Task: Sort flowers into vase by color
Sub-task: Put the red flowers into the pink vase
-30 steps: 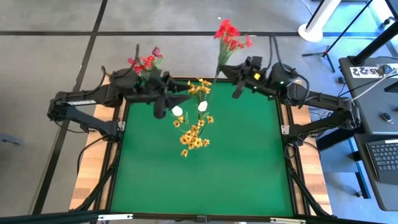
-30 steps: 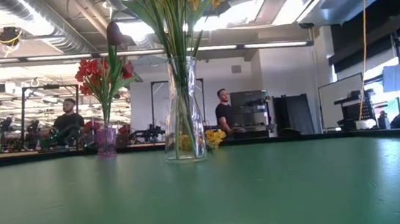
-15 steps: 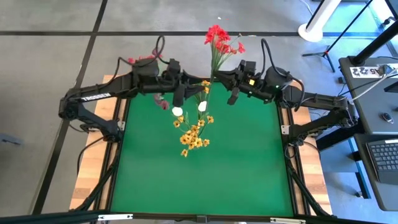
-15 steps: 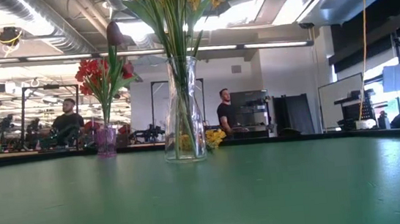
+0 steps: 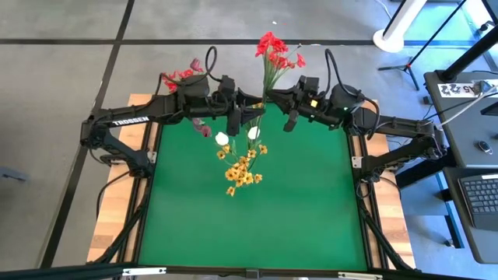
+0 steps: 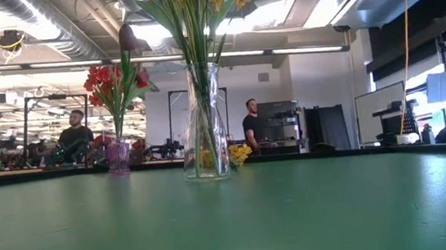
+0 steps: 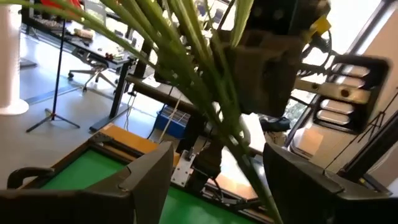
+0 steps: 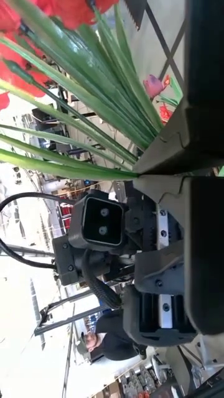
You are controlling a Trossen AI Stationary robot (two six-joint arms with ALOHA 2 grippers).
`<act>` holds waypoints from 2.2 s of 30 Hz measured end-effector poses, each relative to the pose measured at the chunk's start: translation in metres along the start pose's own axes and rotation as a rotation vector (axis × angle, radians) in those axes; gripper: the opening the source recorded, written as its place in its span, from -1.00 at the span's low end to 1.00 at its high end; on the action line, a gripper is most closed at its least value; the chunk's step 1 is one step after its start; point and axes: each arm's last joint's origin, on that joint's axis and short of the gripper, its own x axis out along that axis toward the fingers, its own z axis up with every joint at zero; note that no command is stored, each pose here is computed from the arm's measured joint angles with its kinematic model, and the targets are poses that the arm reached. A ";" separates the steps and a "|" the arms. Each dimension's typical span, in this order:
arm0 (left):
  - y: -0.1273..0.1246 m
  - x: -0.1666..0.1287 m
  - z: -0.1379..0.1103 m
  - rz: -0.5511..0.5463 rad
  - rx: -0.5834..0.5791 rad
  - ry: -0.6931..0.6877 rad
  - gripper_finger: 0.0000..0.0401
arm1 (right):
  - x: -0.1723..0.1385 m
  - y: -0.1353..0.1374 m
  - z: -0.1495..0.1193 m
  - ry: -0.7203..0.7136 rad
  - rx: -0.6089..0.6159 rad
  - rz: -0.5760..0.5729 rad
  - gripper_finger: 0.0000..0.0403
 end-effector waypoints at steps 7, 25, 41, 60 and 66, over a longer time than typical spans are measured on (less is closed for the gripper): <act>0.001 0.003 -0.002 0.019 0.008 0.000 0.17 | 0.000 0.000 0.000 0.005 0.000 -0.001 -1.00; 0.002 0.003 -0.002 0.057 0.057 -0.012 -0.97 | 0.000 0.001 -0.001 0.016 0.000 0.035 -0.97; -0.012 -0.055 0.035 0.159 0.152 -0.177 -1.00 | -0.005 0.010 0.003 0.046 -0.009 0.321 0.21; 0.004 -0.177 -0.037 0.524 0.364 -0.252 -1.00 | -0.064 0.020 -0.021 0.318 -0.275 0.075 0.17; 0.034 -0.179 -0.108 0.544 0.486 -0.372 -1.00 | -0.087 0.000 -0.043 0.286 -0.250 -0.023 0.12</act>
